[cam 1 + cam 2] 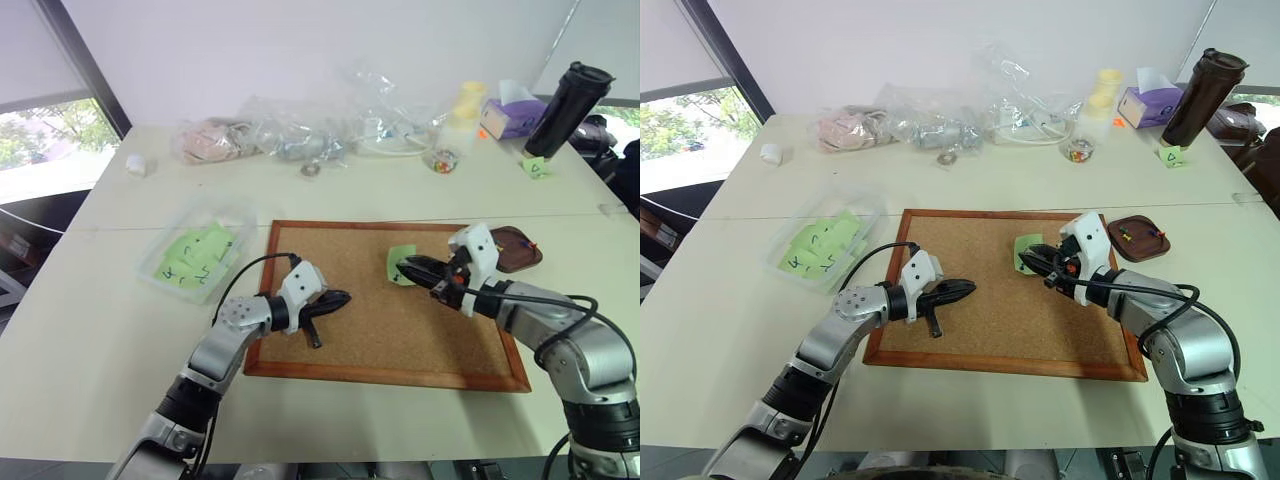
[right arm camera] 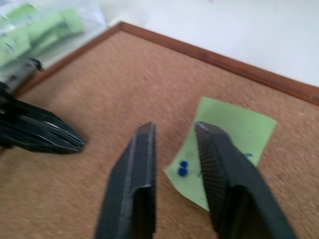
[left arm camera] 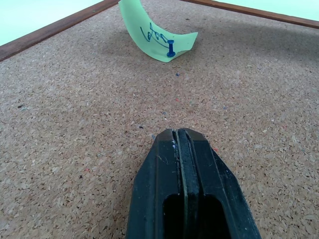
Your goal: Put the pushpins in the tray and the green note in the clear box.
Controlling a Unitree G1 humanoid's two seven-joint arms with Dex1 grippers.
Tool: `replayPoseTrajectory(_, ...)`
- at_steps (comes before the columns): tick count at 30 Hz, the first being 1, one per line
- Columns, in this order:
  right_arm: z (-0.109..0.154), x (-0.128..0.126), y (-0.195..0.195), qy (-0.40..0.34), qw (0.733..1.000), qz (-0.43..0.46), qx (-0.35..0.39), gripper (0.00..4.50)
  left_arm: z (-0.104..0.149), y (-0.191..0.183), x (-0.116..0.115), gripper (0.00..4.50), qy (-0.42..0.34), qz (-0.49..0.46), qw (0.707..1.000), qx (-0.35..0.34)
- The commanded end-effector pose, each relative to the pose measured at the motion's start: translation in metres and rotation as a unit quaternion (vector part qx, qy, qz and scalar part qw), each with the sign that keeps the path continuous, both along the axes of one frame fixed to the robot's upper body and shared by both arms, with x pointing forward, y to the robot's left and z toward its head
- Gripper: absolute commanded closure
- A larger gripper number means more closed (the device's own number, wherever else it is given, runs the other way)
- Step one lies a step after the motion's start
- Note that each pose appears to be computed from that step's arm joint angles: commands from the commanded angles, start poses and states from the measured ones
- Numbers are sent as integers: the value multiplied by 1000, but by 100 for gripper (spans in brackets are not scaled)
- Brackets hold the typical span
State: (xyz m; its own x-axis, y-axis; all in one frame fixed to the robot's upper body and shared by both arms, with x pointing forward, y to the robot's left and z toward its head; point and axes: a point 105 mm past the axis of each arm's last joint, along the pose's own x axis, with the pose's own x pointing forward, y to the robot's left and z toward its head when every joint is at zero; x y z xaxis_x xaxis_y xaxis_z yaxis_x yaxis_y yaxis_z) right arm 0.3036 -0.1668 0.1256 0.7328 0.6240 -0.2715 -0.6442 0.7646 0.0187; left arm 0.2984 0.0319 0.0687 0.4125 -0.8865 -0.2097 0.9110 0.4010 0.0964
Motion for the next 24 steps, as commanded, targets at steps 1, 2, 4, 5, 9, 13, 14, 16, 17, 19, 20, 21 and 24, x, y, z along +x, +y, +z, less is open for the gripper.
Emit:
replayPoseTrajectory(1, 2, 5, 3, -21, 1000, 2, -7, 333, -30, 12, -4, 450, 51, 20, 998, 36)
replayPoseTrajectory(2, 0, 7, 3, -21, 1000, 1, -11, 333, -30, 12, -4, 450, 51, 20, 998, 36)
replayPoseTrajectory(4, -3, 10, 4, -21, 1000, 1, -18, 333, -29, 12, -4, 450, 50, 20, 998, 35)
replayPoseTrajectory(5, -5, 11, 4, -21, 1000, 1, -19, 333, -29, 12, -4, 450, 50, 20, 998, 35)
replayPoseTrajectory(9, -10, 13, 4, -19, 999, 3, -26, 333, -29, 12, -4, 450, 50, 21, 998, 34)
replayPoseTrajectory(13, -17, 13, 5, -11, 1000, 6, -23, 333, -29, 12, -5, 450, 50, 21, 998, 34)
replayPoseTrajectory(14, -19, 13, 5, -8, 1000, 6, -24, 333, -29, 13, -5, 450, 50, 21, 998, 34)
replayPoseTrajectory(16, -23, 11, 5, -4, 1000, 10, -29, 333, -29, 13, -5, 450, 50, 22, 998, 34)
replayPoseTrajectory(17, -24, 11, 5, -2, 1000, 11, -29, 333, -29, 13, -5, 450, 50, 22, 998, 34)
replayPoseTrajectory(19, -29, 9, 5, 2, 999, 14, -37, 333, -28, 14, -5, 450, 49, 22, 998, 35)
replayPoseTrajectory(20, -31, 9, 4, 3, 999, 16, -40, 333, -29, 14, -5, 450, 50, 22, 998, 35)
replayPoseTrajectory(21, -32, 9, 4, 4, 999, 15, -40, 333, -29, 14, -6, 450, 50, 22, 998, 35)
replayPoseTrajectory(24, -35, 8, 5, 4, 999, 18, -50, 333, -29, 14, -6, 450, 49, 22, 998, 36)
